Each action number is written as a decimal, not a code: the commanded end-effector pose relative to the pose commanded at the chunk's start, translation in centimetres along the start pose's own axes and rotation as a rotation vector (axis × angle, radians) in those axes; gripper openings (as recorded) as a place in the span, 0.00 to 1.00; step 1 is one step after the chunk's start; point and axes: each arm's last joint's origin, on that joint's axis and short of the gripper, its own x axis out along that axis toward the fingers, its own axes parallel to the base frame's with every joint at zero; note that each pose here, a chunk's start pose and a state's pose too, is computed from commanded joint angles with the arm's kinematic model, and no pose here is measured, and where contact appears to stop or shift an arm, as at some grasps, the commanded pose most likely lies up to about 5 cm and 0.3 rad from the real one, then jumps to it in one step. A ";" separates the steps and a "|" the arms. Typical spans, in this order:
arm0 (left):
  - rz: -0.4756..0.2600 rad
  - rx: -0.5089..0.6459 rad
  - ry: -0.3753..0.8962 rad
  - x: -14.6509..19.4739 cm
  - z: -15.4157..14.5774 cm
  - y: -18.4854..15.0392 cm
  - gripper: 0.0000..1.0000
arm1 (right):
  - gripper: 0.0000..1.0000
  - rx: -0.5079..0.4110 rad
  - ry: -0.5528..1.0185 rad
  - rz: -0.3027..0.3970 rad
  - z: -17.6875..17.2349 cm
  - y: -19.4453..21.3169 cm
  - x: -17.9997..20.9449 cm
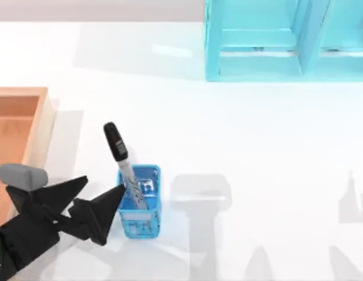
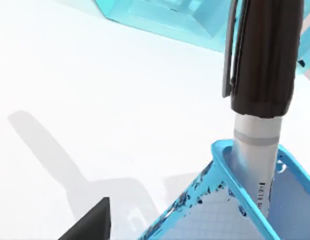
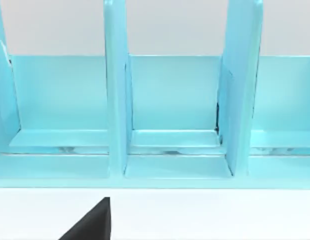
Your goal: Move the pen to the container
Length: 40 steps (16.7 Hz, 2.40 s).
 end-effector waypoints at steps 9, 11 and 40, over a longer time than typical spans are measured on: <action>-0.001 0.001 -0.001 4.6 -0.3 -0.2 1.00 | 1.00 0.000 0.000 0.000 0.0 0.0 0.0; 0.000 0.002 -0.001 5.5 -0.5 -0.2 1.00 | 1.00 0.000 0.000 0.000 0.0 0.0 0.0; 0.000 0.001 -0.001 7.2 -1.2 -0.4 0.00 | 1.00 0.000 0.000 0.000 0.0 0.0 0.0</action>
